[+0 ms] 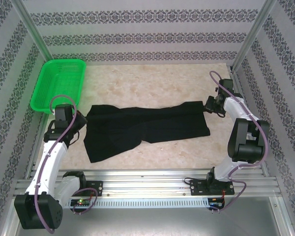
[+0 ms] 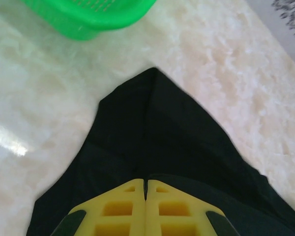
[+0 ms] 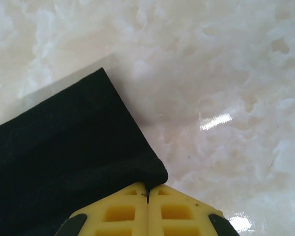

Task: Fold and stack the t-shirts

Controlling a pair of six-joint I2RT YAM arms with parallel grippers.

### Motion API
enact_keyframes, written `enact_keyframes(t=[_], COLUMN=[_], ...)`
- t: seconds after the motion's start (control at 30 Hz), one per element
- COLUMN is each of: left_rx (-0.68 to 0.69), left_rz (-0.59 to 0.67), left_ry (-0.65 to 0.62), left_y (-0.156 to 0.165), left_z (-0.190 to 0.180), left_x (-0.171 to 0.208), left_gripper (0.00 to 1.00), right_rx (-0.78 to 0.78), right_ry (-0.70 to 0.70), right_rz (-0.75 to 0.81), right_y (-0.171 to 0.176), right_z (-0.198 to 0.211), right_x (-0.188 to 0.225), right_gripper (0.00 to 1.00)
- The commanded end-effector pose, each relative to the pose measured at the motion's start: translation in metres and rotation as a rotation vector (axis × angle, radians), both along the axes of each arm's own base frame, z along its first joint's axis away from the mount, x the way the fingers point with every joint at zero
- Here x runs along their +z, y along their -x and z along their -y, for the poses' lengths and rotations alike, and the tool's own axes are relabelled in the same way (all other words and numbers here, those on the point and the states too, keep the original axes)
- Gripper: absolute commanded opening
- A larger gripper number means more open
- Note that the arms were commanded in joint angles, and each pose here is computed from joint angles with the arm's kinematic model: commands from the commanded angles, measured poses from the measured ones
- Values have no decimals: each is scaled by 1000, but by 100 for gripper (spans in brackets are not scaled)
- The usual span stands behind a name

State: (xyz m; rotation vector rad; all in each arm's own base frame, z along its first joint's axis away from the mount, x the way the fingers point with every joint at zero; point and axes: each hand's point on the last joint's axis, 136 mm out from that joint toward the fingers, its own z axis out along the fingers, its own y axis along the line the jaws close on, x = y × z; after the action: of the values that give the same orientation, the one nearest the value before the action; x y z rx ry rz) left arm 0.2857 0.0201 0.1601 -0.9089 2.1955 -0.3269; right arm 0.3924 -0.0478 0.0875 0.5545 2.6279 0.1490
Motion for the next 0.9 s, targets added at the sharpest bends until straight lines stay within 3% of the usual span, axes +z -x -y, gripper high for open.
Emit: enact_keyframes(t=[0.0, 0.47, 0.87], left_rx=[104, 154, 141], left_rz=[-72, -218, -240], left_ry=[3, 24, 62], left_y=[18, 48, 51], left_z=[-13, -14, -7], left_x=[-21, -70, -89], left_gripper=[0, 0, 0], right_rx=[-61, -112, -117], right_ry=[15, 16, 15], right_rz=[-73, -175, -212], right_y=[17, 40, 47], right_z=[10, 12, 12], right_x=[-17, -43, -55], right_gripper=[0, 1, 1])
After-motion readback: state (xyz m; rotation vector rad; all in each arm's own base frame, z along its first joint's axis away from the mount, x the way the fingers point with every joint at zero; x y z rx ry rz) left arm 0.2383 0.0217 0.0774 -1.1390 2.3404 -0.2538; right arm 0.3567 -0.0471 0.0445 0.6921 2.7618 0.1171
